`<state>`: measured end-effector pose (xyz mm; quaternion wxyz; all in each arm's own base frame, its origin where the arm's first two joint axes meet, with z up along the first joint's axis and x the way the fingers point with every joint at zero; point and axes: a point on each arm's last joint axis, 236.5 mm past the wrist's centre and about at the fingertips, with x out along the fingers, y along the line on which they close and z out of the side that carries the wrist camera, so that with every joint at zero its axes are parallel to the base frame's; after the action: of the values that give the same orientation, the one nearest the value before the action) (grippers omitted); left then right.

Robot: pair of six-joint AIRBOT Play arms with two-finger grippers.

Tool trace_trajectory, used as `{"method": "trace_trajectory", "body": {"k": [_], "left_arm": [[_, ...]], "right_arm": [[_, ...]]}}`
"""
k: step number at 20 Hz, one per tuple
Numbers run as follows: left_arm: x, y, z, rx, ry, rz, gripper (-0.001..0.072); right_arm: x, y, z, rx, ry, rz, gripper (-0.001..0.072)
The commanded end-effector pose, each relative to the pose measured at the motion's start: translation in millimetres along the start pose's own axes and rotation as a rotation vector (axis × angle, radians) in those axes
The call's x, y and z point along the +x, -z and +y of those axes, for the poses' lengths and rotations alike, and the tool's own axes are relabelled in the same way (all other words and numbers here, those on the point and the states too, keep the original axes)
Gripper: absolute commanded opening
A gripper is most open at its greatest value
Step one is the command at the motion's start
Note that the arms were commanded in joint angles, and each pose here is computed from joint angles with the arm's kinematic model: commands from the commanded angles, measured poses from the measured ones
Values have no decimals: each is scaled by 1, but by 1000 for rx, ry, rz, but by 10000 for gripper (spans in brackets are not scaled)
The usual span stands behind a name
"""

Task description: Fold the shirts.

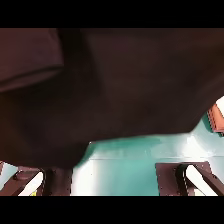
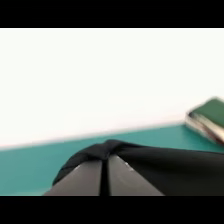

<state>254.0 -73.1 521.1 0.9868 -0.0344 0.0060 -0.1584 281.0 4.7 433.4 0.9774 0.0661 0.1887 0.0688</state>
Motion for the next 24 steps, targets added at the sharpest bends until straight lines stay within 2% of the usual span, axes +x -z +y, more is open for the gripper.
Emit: {"method": "trace_trajectory", "body": {"k": [1, 5, 9, 12, 16, 19, 24], "left_arm": [[85, 115, 32, -110, 13, 380, 24], [156, 291, 46, -341, 78, 796, 25], [193, 427, 75, -466, 14, 1008, 25], [232, 452, 95, -478, -16, 969, 24], [258, 450, 108, -468, -23, 933, 24], [245, 456, 100, -420, 28, 998, 25], [195, 509, 91, -426, 40, 1233, 25]], "right_arm": [[70, 54, -20, 71, -37, 269, 17], [174, 188, -56, 72, 43, 734, 17], [249, 284, -68, 136, 22, 963, 16], [291, 299, -80, 215, -6, 973, 17], [324, 269, -90, 280, -50, 876, 17], [317, 264, -96, 242, -57, 874, 17], [290, 320, -102, 214, -2, 1010, 17]]}}
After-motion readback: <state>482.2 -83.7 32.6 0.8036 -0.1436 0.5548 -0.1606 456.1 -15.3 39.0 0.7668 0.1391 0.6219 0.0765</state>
